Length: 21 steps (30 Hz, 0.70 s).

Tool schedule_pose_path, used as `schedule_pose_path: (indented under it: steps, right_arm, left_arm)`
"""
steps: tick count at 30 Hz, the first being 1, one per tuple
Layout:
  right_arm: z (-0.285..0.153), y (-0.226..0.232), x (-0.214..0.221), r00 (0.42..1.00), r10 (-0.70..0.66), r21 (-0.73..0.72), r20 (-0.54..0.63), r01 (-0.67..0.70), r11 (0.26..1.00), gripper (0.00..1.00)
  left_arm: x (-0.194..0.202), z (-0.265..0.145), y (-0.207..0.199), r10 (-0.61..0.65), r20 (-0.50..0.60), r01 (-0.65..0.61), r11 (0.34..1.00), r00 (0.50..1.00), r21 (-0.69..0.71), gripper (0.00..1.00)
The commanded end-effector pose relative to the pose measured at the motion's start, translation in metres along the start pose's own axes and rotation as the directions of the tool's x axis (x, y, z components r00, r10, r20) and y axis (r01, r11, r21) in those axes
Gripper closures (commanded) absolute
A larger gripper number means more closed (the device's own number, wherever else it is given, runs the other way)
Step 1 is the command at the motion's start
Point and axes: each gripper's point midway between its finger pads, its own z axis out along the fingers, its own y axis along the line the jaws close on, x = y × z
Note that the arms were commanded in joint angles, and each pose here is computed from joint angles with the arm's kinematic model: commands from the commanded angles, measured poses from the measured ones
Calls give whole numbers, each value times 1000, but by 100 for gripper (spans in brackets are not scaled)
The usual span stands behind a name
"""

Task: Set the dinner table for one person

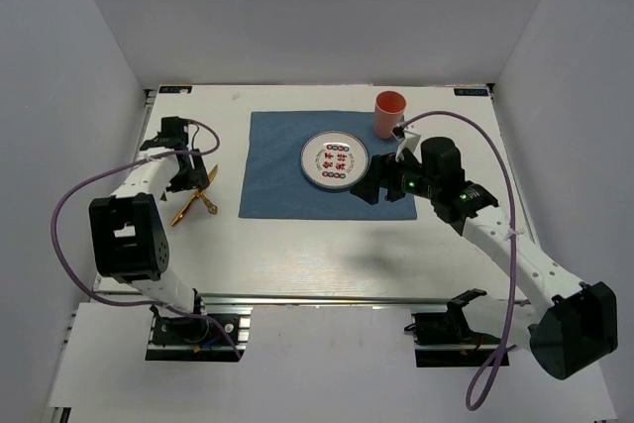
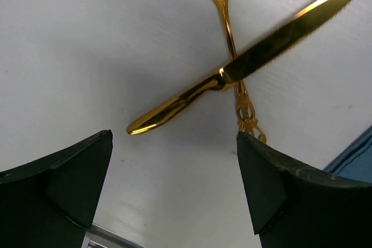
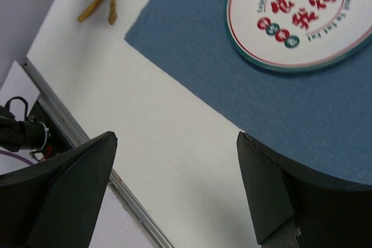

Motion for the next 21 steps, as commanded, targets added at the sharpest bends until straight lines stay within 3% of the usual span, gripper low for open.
schedule_pose_path:
  steps: [1, 6, 13, 21]
  right_arm:
    - [-3, 16, -8, 996, -63, -91, 59, 68, 994, 11]
    - [-1, 26, 3, 995, -89, -180, 48, 96, 979, 11]
    - [1, 20, 16, 990, -144, -182, 13, 144, 973, 11]
    - [2, 19, 21, 988, -153, -191, 14, 153, 970, 11]
  left_arm:
    - [12, -7, -9, 117, 12, -118, 986, 993, 118, 3]
    - [15, 0, -15, 178, 38, -182, 968, 983, 173, 4]
    - [28, 30, -6, 211, -78, -201, 972, 974, 118, 7]
    - [23, 29, 7, 173, 5, -172, 974, 985, 146, 6]
